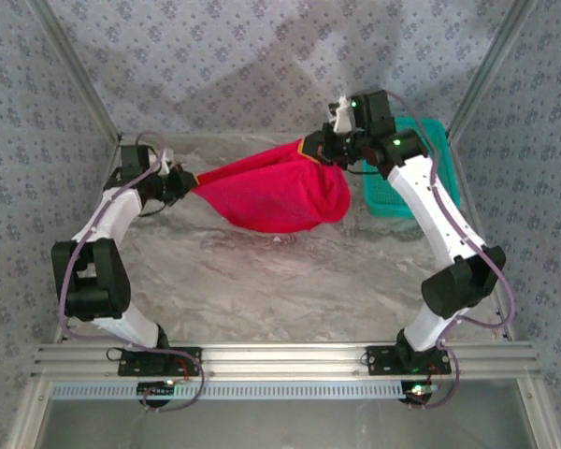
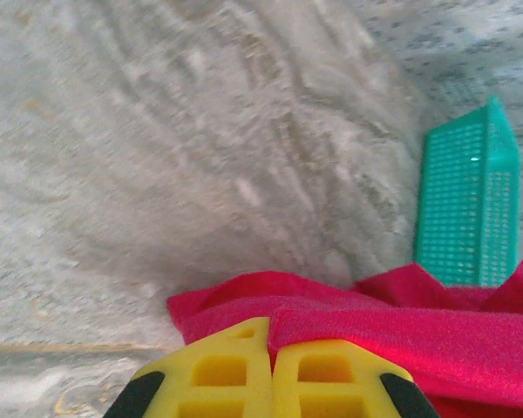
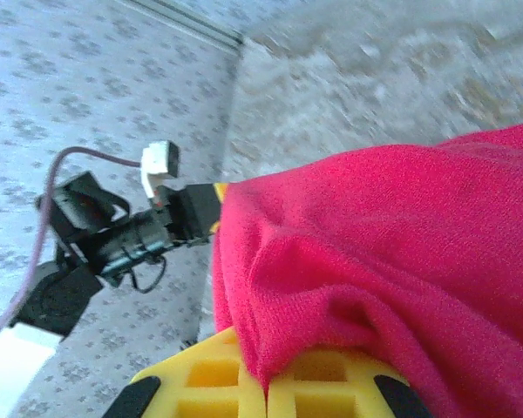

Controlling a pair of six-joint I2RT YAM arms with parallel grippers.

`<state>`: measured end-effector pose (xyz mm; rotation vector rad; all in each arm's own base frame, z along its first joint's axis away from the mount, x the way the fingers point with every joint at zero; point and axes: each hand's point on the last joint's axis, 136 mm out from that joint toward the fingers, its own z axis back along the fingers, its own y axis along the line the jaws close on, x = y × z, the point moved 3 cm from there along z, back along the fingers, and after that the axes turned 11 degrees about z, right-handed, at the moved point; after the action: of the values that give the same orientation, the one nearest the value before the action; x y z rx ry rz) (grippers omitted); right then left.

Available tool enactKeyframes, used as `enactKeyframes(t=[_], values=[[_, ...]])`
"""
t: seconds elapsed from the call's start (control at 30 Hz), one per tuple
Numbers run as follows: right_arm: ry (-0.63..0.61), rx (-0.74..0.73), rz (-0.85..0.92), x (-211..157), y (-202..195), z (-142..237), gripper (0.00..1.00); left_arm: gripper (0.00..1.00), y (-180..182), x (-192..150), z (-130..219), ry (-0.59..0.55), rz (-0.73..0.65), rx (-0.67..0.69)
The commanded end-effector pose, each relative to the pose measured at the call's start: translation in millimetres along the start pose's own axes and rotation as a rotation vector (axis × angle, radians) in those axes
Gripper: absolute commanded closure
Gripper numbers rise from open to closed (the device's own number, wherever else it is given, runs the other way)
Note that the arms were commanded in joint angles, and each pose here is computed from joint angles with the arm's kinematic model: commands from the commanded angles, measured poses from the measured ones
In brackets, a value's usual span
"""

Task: Fold the inside-out t-shirt

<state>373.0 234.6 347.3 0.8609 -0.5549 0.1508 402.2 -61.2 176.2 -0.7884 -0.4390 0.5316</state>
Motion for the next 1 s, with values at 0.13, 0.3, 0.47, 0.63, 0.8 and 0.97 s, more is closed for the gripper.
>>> enactKeyframes(t=[0.13, 0.3, 0.47, 0.63, 0.8, 0.97], values=[[0.226, -0.158, 0.118, -42, -53, -61, 1.0, 0.96, -6, -35, 15, -0.224, -0.323, 0.102], [0.295, -0.389, 0.213, -74, -82, -54, 0.56, 0.65, -56, -82, 22, -0.237, -0.692, -0.017], [0.256, -0.46, 0.167, -91, -103, -31, 0.38, 0.41, -91, -120, 7, -0.18, -0.935, -0.099], [0.214, -0.499, 0.081, -109, -123, -13, 0.6, 0.36, -115, -147, -33, -0.031, -1.121, -0.113], [0.194, -0.462, 0.047, -123, -131, -10, 0.64, 0.32, -136, -137, -73, 0.0, -1.269, -0.062], [0.214, -0.452, 0.041, -131, -130, -12, 0.62, 0.33, -139, -129, -115, 0.117, -1.304, -0.015]])
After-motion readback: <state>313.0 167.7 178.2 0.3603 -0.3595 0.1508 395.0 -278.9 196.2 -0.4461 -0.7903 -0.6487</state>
